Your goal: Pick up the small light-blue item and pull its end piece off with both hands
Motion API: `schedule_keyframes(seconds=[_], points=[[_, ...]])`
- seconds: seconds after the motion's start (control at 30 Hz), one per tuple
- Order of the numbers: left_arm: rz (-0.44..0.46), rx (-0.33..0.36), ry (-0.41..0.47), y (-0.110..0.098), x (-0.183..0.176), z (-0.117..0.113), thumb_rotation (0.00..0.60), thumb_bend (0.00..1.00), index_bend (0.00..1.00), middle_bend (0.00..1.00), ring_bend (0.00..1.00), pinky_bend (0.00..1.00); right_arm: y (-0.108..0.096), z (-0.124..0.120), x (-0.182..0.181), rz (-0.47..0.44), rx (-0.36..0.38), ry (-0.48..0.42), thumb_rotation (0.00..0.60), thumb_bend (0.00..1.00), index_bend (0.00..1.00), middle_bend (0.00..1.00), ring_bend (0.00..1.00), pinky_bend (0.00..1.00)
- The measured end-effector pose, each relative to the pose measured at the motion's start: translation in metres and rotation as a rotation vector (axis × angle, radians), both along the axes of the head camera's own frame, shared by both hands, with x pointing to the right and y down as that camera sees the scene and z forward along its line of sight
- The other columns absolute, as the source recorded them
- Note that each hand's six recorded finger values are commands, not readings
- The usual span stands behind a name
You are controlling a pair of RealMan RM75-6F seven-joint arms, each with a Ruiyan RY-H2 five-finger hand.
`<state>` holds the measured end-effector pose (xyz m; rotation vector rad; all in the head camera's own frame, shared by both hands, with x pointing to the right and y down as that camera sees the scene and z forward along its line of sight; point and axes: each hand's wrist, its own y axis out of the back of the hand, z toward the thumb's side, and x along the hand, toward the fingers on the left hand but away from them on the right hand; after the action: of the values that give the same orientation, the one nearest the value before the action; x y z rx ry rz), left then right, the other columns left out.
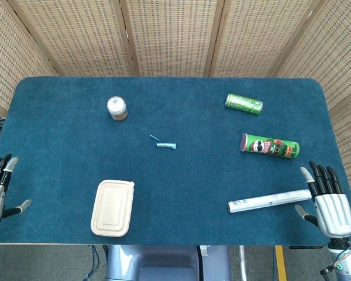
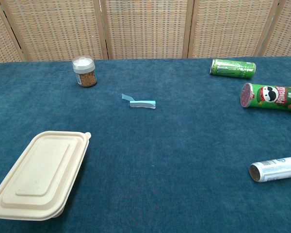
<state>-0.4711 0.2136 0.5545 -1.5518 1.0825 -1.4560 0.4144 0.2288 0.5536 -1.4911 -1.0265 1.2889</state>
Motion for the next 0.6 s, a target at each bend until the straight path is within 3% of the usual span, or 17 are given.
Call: schedule_keyframes(seconds=[0.37,0.6], points=[[-0.011,0.003,-0.002,-0.003,-0.001,0.000,0.600,0.03,0.00,0.00,0.00,0.00,-0.003,0.008,-0.009,-0.032,-0.028,0.008,0.600,0.00,0.00,0.00,0.00,0.00],[-0.026,-0.007,-0.009,-0.012,-0.005,0.009,0.600,0.04,0.00,0.00,0.00,0.00,-0.030,0.026,-0.038,-0.111,-0.084,0.042,0.600,0.00,0.00,0.00,0.00,0.00]])
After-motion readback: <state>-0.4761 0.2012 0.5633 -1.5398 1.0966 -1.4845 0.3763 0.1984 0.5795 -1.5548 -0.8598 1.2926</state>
